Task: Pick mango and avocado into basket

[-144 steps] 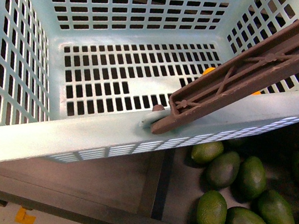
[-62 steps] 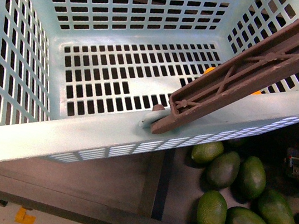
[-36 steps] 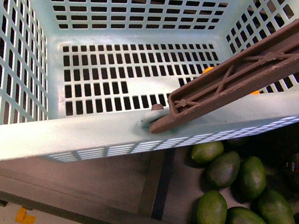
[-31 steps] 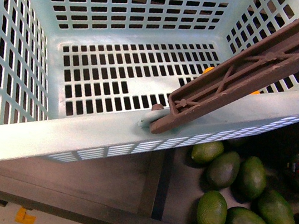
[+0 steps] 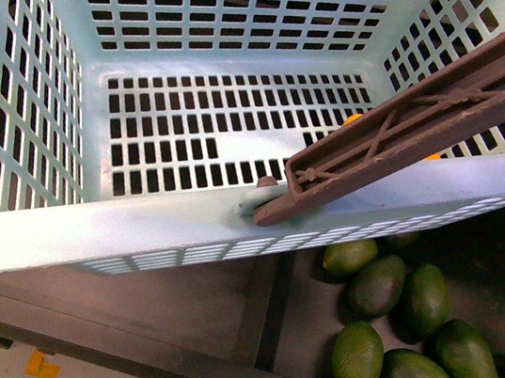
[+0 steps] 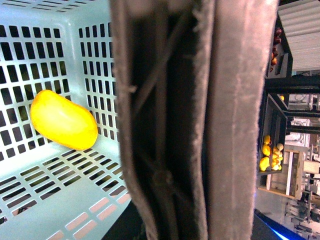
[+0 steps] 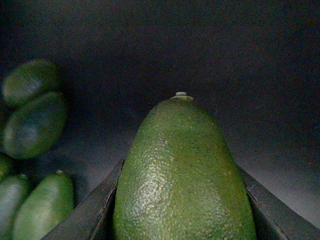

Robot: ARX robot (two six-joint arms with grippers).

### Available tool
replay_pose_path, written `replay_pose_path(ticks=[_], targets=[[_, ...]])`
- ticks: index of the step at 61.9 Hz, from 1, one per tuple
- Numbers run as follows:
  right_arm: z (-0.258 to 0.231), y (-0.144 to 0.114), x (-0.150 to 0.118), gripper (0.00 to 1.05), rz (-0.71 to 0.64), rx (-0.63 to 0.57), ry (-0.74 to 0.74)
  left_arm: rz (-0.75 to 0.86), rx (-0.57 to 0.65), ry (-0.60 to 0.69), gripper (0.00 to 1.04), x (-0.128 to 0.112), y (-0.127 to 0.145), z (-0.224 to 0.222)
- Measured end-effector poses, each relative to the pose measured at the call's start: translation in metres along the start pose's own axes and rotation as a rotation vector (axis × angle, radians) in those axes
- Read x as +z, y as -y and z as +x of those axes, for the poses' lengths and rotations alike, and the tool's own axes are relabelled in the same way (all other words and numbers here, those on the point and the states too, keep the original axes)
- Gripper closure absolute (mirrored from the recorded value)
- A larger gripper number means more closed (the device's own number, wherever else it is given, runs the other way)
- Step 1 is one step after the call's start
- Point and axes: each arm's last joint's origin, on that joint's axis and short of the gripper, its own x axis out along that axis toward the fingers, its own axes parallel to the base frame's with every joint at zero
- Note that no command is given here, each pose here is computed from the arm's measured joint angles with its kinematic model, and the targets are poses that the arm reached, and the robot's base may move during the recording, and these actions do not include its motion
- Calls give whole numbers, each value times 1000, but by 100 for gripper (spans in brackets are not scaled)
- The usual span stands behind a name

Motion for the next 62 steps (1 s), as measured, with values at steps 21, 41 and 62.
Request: replay_pose_path(ticks=[21,41,62], targets=[[-121,-50,68,54,-5,47,315,0,0,-1,90,0,0,0],[-168,-143,100,54,-19,161,512,0,0,0,90,0,0,0],[-133,-220,104,54,7,255,499,0,0,0,90,0,0,0]])
